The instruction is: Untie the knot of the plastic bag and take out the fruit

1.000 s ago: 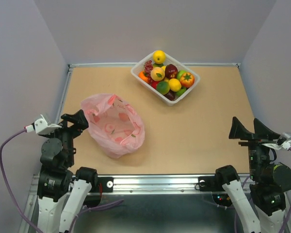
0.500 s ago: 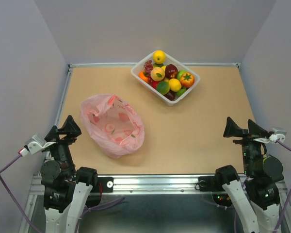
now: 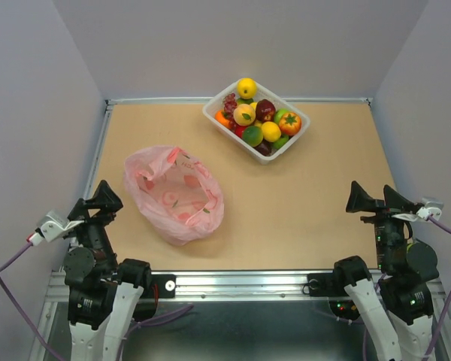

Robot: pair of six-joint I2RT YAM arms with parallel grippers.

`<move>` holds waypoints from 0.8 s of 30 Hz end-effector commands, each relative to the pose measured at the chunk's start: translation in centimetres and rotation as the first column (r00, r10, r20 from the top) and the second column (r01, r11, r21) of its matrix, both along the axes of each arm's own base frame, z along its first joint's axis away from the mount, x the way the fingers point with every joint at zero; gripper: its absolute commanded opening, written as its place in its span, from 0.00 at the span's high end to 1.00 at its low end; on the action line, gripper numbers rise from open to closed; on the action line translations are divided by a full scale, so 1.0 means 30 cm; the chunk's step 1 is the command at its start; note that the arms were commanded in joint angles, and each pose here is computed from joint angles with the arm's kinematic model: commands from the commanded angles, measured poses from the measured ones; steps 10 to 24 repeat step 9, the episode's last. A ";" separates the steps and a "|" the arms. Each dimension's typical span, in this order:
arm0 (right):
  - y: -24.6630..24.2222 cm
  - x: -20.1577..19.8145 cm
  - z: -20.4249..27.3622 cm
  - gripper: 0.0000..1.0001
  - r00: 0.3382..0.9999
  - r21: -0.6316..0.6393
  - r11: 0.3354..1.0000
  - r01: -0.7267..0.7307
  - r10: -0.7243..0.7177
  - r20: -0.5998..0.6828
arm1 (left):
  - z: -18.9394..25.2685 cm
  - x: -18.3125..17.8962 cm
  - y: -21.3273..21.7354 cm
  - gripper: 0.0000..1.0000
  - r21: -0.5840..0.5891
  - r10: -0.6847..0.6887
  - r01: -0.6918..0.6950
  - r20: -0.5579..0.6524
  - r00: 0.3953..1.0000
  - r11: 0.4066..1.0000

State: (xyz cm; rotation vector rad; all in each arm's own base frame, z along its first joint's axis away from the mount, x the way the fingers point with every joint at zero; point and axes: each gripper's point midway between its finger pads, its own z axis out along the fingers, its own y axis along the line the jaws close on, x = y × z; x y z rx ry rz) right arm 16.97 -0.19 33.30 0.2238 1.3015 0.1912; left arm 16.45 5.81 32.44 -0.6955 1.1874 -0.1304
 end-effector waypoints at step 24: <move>0.000 0.011 -0.011 0.00 1.000 -0.003 1.000 0.006 -0.006 -0.001 | 0.083 -0.142 0.059 0.01 -0.068 0.069 -0.057 0.185 0.980 0.996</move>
